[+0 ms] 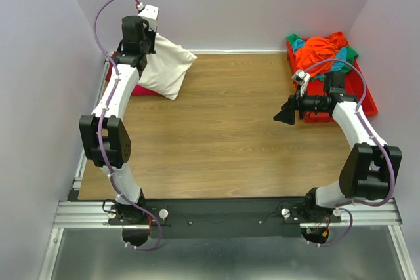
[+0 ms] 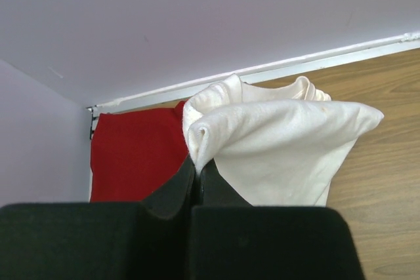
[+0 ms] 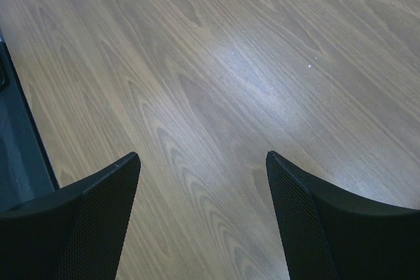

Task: Fold and stack the t-shirts
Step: Neatly place the folded tshirt to the corner

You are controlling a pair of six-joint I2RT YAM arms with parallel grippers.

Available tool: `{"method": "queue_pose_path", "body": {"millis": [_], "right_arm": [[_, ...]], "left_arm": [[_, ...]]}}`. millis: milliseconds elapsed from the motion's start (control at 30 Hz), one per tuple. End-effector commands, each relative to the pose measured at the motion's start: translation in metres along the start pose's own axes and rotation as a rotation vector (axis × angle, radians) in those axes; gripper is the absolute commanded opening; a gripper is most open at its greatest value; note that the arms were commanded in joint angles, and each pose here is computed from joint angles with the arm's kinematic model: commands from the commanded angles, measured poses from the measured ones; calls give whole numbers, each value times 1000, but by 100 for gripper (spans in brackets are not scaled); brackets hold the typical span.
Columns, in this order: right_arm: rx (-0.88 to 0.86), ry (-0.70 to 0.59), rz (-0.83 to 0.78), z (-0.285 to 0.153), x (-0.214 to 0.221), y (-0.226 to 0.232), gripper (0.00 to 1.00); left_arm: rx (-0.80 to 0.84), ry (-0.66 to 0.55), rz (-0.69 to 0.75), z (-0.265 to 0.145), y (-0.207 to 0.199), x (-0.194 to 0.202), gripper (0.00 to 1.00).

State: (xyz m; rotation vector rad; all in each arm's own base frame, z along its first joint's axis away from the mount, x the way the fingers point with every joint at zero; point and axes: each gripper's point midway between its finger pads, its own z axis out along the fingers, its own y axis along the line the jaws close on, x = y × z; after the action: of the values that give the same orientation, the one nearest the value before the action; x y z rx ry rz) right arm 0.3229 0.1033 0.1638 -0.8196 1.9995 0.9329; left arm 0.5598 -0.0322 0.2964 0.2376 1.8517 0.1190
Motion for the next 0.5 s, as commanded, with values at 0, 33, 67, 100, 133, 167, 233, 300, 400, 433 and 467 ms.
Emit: {"method": "queue_pose_path", "body": {"millis": [0, 33, 67, 100, 133, 167, 233, 300, 400, 433, 467], "right_arm": [[1, 2, -1, -1, -1, -4, 84], [-1, 3, 2, -1, -1, -4, 84], [1, 2, -3, -1, -2, -4, 84], [-1, 2, -2, -1, -2, -4, 84], [-2, 3, 0, -1, -1, -4, 84], [1, 3, 0, -1, -1, -4, 84], [-1, 4, 0, 0, -1, -4, 84], [2, 4, 0, -1, 0, -5, 84], [3, 7, -1, 0, 0, -5, 84], [3, 9, 2, 0, 1, -5, 84], [2, 8, 1, 0, 0, -5, 84]], "left_arm": [[-62, -88, 19, -5, 17, -38, 0], [-68, -89, 20, -5, 18, -39, 0], [-72, -92, 21, -7, 19, -42, 0], [-79, -96, 20, -7, 21, -43, 0], [-80, -106, 21, -9, 22, -48, 0], [-84, -110, 19, -10, 24, -50, 0], [-84, -124, 18, -14, 25, -56, 0], [-85, -138, 17, -17, 26, -63, 0], [-89, -159, 18, -24, 28, -73, 0], [-92, -169, 15, -27, 29, -78, 0], [-96, -178, 15, -31, 31, -82, 0]]}}
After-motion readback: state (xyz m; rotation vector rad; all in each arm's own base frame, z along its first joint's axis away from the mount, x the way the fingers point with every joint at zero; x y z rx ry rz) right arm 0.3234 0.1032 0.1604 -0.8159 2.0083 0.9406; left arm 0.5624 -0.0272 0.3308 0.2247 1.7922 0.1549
